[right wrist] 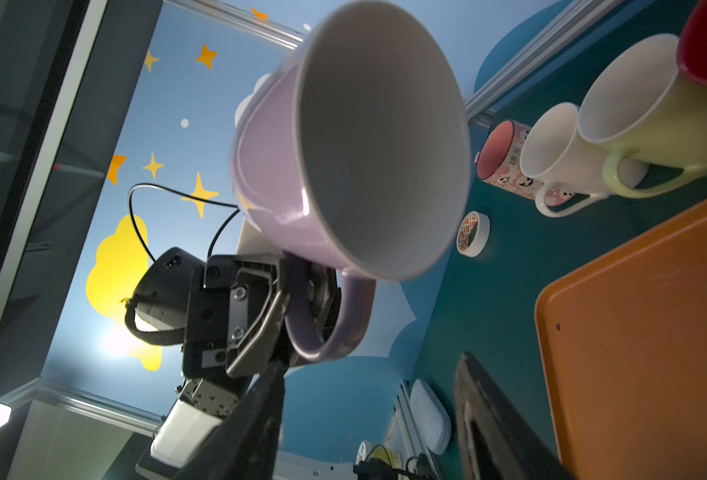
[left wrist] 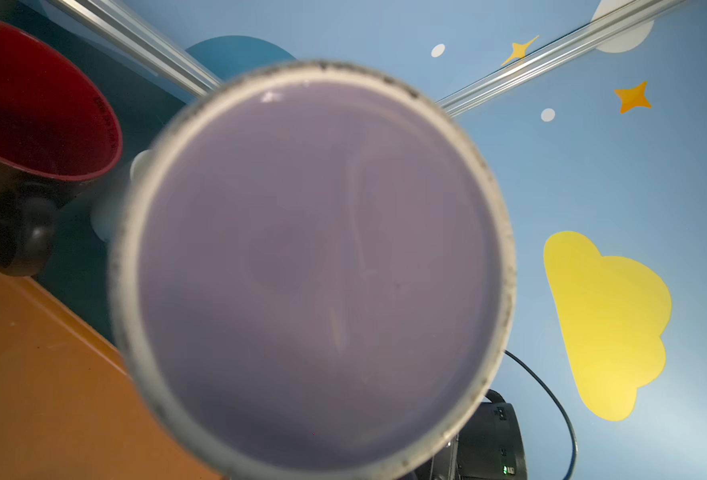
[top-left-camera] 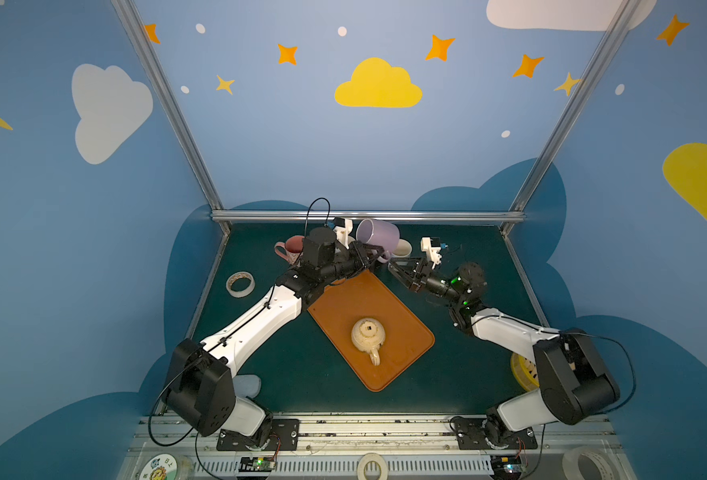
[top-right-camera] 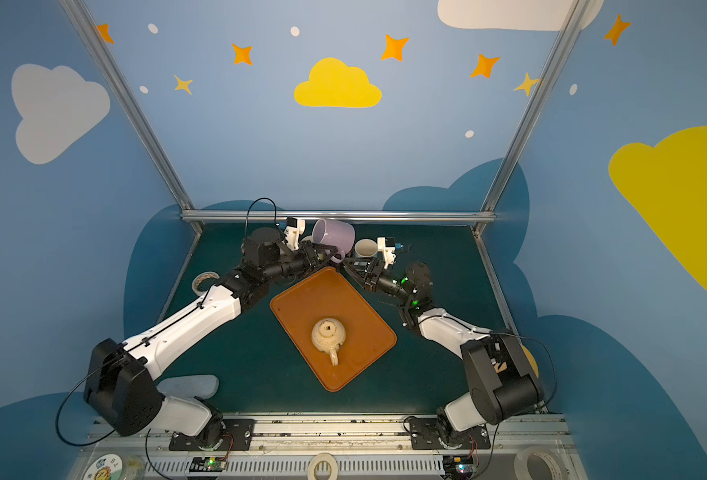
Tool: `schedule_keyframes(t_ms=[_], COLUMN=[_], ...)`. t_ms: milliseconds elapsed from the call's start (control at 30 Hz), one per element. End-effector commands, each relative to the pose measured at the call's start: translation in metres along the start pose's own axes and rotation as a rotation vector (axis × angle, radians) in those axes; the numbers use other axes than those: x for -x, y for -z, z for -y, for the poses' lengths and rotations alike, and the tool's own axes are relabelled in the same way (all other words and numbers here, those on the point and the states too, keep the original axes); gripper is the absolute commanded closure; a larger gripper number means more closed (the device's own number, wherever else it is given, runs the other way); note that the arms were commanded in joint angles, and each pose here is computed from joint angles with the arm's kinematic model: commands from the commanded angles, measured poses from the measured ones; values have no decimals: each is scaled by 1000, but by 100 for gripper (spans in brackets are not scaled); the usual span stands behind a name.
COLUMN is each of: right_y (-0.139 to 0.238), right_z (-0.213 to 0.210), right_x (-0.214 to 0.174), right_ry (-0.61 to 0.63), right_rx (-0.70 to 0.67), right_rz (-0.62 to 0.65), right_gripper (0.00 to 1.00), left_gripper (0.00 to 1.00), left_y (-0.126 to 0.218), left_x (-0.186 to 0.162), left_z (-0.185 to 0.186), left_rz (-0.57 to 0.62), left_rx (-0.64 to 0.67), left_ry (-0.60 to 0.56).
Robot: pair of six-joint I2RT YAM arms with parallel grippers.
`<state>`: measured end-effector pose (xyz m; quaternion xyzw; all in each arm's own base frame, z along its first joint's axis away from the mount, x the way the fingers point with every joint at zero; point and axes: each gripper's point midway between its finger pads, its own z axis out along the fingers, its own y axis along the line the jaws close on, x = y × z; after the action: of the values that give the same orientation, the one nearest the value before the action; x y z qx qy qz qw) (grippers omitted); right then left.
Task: Turn the mug right side up
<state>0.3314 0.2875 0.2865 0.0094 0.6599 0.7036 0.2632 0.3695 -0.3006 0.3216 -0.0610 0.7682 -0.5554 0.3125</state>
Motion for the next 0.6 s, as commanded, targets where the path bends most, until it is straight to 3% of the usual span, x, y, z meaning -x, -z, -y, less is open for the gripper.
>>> schedule_keyframes(t_ms=[0,267,400,567], right_y=[-7,-22,-28,-28], right_z=[-17,-23,-19,-12], right_x=[18,36,41,42], right_ry=[7,-2,-21,-35], right_rx=[70,95,104,127], right_rz=[38,55,66,69], right_gripper=[41,45,54,54], left_gripper=[96,96,96,96], left_y=[7,0,-1,-4], left_x=[25,29,29,29], left_z=[51,48,45,38], left_rz=[71,68,72,70], left_rx=[-166,-194,-196,-182], left_ry=[-79,-58,-56,-44])
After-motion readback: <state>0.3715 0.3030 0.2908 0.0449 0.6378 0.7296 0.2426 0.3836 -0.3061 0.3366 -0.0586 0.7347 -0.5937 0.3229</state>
